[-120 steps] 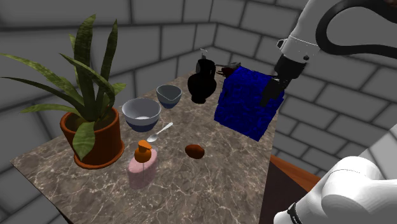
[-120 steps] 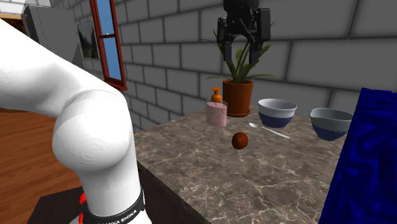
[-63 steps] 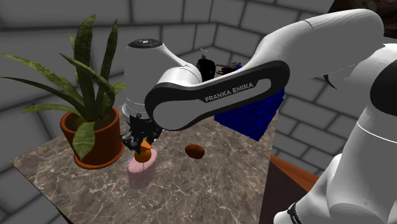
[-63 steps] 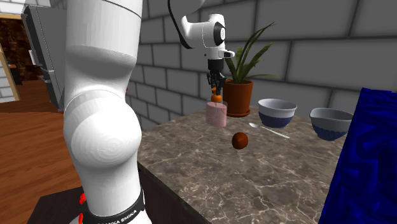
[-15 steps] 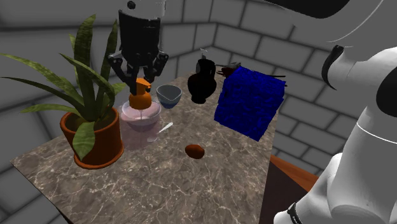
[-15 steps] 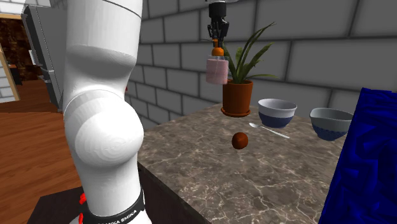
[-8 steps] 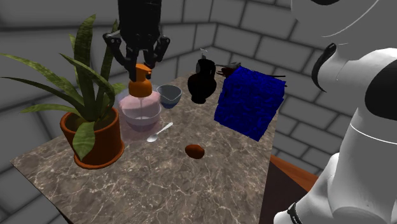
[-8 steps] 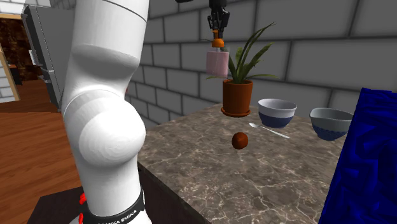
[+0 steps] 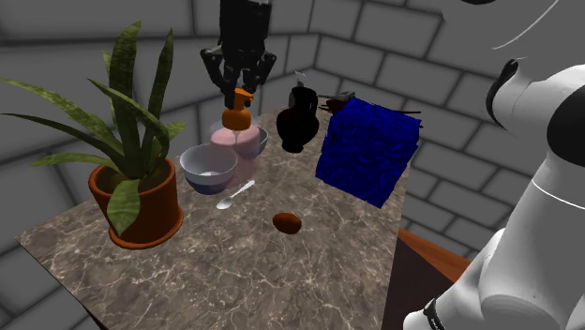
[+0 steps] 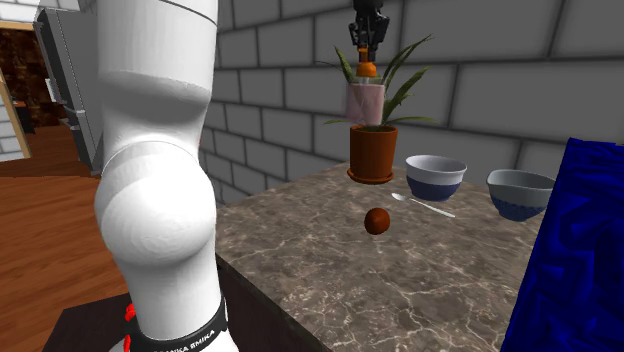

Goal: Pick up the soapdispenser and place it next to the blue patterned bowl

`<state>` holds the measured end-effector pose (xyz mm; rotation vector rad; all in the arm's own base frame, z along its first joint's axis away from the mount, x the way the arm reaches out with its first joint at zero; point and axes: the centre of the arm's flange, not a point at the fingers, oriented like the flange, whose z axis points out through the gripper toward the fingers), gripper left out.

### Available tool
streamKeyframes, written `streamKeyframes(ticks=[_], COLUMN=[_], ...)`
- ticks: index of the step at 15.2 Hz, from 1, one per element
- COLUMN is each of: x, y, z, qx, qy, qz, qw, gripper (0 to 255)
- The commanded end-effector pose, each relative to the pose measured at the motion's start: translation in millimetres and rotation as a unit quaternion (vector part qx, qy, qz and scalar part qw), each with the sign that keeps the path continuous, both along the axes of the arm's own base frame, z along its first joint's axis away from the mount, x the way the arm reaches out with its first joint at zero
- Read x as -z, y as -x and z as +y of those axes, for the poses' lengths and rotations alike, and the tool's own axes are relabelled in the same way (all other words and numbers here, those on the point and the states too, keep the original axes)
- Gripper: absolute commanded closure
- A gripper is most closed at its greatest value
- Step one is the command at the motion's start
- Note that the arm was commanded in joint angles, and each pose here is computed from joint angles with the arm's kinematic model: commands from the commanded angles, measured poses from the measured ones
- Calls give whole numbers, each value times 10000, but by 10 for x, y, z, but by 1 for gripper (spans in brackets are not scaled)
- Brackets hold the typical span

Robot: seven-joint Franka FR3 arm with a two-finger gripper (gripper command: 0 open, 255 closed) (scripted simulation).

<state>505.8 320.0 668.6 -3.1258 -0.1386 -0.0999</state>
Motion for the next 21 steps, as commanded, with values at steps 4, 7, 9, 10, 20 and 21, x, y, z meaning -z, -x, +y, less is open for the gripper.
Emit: streamKeyframes(ticks=[4,7,9,10,20,21], x=[93,156,199,220,433,454], y=[-277,-444,-556,-612,-1169,-1225], z=[-549,-903,-1138,-1256,-2434,-2551], qx=[-11,-11,-11,-11,-11,-11], qy=[-4,-4,-4,-4,-4,-4], qz=[-3,-3,-3,-3,-3,-3], qw=[10000,10000,10000,10000,10000,10000], gripper=[255,255,255,255,255,255])
